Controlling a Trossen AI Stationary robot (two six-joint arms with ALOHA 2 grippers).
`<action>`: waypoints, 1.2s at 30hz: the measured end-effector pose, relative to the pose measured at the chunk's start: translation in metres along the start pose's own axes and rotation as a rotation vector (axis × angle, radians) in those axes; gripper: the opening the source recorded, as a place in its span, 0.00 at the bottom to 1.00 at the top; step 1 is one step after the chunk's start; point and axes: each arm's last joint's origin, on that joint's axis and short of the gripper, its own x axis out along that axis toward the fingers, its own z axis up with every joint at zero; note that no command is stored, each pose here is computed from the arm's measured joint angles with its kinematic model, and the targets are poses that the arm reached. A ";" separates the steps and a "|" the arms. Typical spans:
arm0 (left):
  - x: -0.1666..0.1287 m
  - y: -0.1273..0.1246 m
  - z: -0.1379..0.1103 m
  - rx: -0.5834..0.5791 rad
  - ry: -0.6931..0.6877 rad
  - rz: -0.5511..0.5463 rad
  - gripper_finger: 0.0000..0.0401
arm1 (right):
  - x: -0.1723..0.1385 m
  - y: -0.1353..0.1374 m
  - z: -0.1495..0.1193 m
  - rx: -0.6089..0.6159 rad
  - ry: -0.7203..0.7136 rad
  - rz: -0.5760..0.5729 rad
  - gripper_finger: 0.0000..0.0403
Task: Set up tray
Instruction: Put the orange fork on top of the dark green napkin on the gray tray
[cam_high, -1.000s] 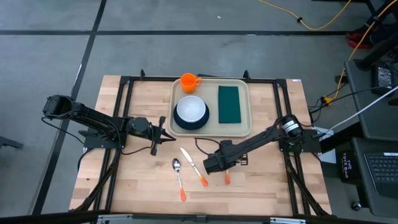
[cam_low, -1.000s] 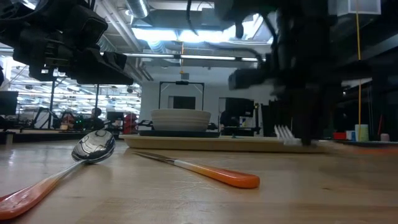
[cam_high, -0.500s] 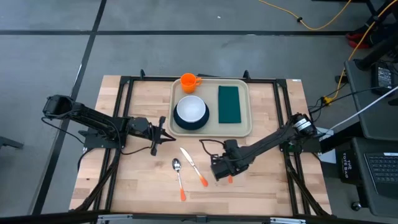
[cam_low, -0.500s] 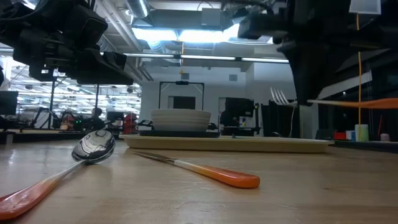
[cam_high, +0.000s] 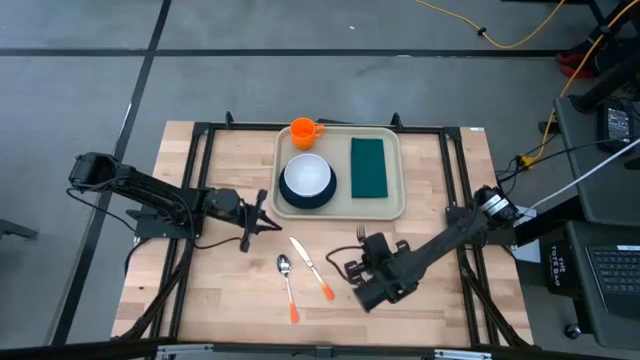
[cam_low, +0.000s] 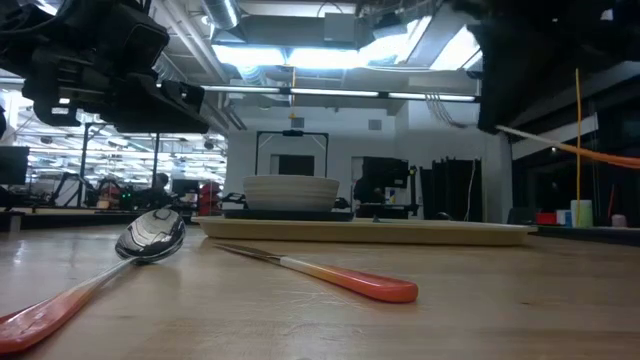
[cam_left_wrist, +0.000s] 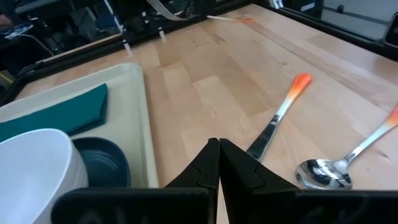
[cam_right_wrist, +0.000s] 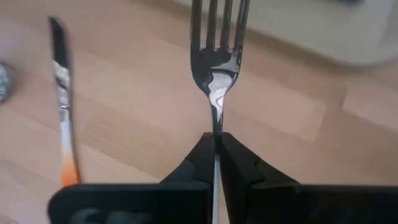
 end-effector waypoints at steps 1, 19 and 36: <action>0.000 0.000 0.000 0.000 -0.002 -0.007 0.00 | -0.001 0.000 -0.002 -0.020 -0.031 0.012 0.04; 0.000 -0.001 -0.001 -0.039 0.011 -0.015 0.01 | 0.008 -0.041 -0.015 -0.053 -0.129 0.118 0.04; 0.001 0.000 0.001 -0.039 0.043 -0.010 0.01 | 0.014 -0.047 0.038 -0.274 -0.189 0.066 0.04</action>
